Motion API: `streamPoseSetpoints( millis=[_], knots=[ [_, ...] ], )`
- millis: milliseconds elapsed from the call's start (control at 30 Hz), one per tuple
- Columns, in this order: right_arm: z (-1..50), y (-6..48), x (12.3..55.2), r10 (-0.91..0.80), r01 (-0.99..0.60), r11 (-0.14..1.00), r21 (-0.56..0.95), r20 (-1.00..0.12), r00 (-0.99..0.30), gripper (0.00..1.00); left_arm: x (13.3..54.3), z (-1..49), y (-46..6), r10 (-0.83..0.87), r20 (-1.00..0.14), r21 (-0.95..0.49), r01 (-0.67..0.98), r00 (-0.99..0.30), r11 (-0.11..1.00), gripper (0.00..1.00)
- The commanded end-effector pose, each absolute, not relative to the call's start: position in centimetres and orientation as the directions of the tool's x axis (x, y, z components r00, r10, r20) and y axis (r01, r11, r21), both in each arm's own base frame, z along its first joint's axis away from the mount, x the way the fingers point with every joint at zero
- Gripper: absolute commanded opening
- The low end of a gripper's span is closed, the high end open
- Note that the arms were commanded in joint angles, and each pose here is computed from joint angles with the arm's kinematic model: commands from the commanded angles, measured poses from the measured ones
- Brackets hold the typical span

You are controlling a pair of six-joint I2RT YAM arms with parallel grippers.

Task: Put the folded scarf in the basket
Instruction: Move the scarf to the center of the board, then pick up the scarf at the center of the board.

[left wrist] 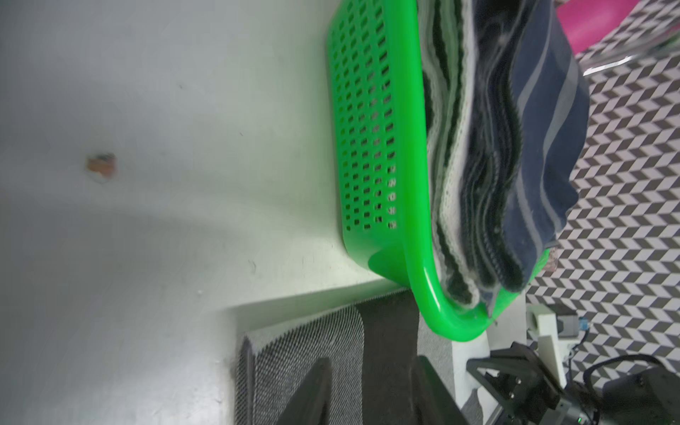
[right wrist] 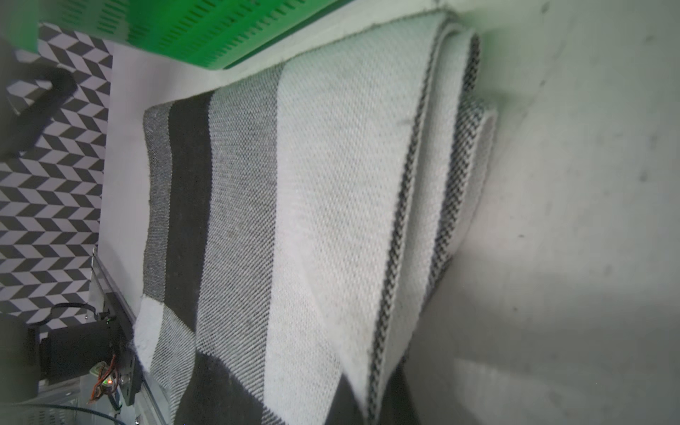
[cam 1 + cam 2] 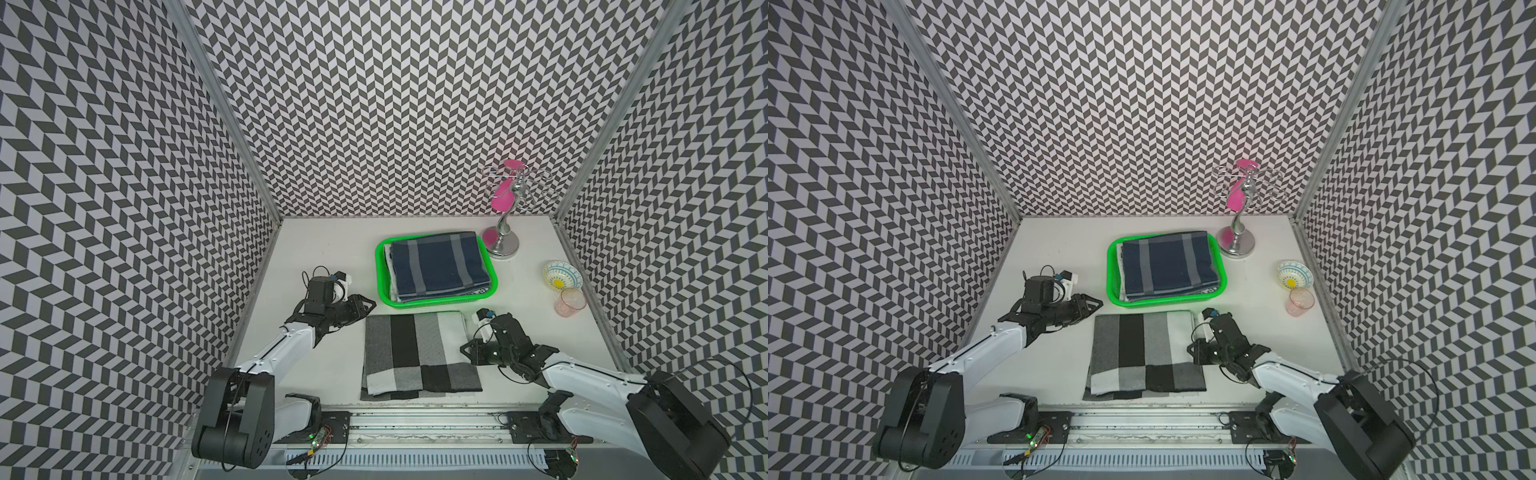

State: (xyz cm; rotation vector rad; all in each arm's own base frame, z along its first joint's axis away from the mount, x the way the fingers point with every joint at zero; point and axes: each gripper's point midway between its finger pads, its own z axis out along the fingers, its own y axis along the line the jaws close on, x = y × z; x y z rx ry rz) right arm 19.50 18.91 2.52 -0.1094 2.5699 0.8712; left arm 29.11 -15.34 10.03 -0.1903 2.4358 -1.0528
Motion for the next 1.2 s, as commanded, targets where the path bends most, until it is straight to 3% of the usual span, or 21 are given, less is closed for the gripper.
streamPoseSetpoints(
  millis=[0, 267, 400, 533, 867, 1100, 1167],
  knots=[
    [2.6, 18.1, 19.8, 0.083, -0.179, 0.819, 0.545, -0.421, -0.903, 0.0, 28.6, 9.3, -15.6, -0.299, -0.393, -0.686, 0.06, -0.869, 0.725, 0.39],
    [3.2, 17.8, 20.1, 0.109, -0.172, 0.814, 0.555, -0.435, -0.894, 0.06, 26.4, 8.4, -13.2, -0.42, -0.435, -0.659, -0.037, -0.797, 0.752, 0.4],
    [3.6, 18.3, 20.1, 0.094, -0.191, 0.801, 0.568, -0.434, -0.896, 0.16, 25.4, 7.4, -13.3, -0.384, -0.423, -0.617, -0.049, -0.821, 0.785, 0.4],
    [3.9, 18.5, 20.0, 0.08, -0.205, 0.796, 0.57, -0.434, -0.897, 0.37, 24.0, 6.3, -14.0, -0.386, -0.381, -0.643, -0.059, -0.84, 0.764, 0.47],
    [5.7, 17.8, 20.4, 0.15, -0.192, 0.789, 0.583, -0.486, -0.861, 0.47, 22.1, 3.9, -13.5, -0.394, -0.344, -0.618, -0.11, -0.852, 0.778, 0.47],
    [5.3, 18.1, 20.5, 0.138, -0.191, 0.783, 0.592, -0.465, -0.874, 0.57, 20.8, 2.2, -14.5, -0.349, -0.305, -0.609, -0.1, -0.886, 0.786, 0.51],
    [4.7, 18.2, 20.1, 0.116, -0.19, 0.784, 0.591, -0.44, -0.891, 0.58, 20.5, 1.7, -14.7, -0.337, -0.297, -0.605, -0.097, -0.894, 0.79, 0.58]
  ],
)
